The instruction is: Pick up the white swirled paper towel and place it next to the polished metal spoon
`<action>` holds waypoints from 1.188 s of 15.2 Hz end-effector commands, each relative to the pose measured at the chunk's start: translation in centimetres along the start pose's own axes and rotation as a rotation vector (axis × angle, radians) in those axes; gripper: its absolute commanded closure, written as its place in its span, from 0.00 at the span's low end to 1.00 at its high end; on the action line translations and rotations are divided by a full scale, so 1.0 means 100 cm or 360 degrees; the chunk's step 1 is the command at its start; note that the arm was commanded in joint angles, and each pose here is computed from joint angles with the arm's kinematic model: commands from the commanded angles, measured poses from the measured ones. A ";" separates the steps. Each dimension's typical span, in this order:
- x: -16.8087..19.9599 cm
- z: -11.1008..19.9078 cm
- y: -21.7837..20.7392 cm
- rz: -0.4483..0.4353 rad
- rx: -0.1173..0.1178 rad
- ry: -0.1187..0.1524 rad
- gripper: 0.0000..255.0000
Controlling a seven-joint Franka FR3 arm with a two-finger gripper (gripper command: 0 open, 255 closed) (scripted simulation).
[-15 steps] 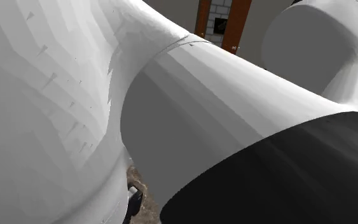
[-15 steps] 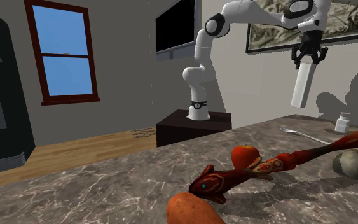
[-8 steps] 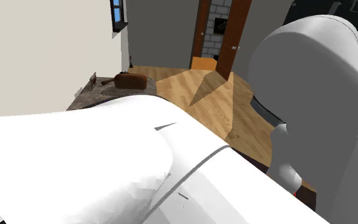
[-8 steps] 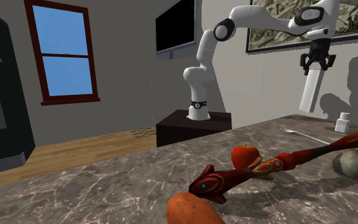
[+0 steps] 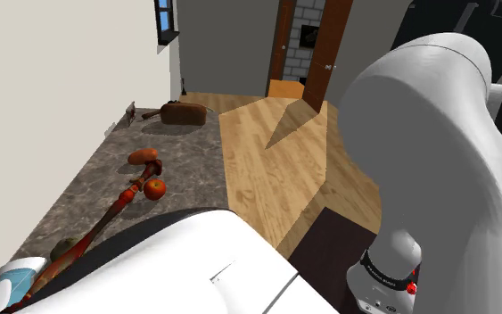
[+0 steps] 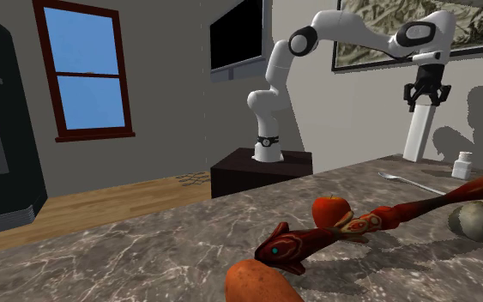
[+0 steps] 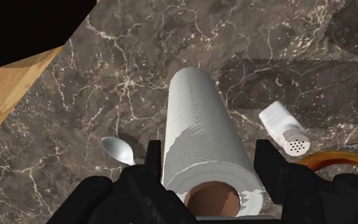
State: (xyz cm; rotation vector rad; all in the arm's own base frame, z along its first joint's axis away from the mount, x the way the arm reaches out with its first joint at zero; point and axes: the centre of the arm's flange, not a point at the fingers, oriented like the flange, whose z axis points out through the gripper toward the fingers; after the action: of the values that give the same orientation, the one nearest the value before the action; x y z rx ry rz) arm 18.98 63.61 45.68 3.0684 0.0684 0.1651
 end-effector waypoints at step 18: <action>-0.003 0.032 -0.003 0.0000 0.0001 0.0000 0.00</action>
State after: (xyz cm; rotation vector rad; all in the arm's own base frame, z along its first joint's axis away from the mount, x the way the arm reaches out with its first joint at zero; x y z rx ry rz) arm 19.04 63.68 42.44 3.0688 0.0681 0.1652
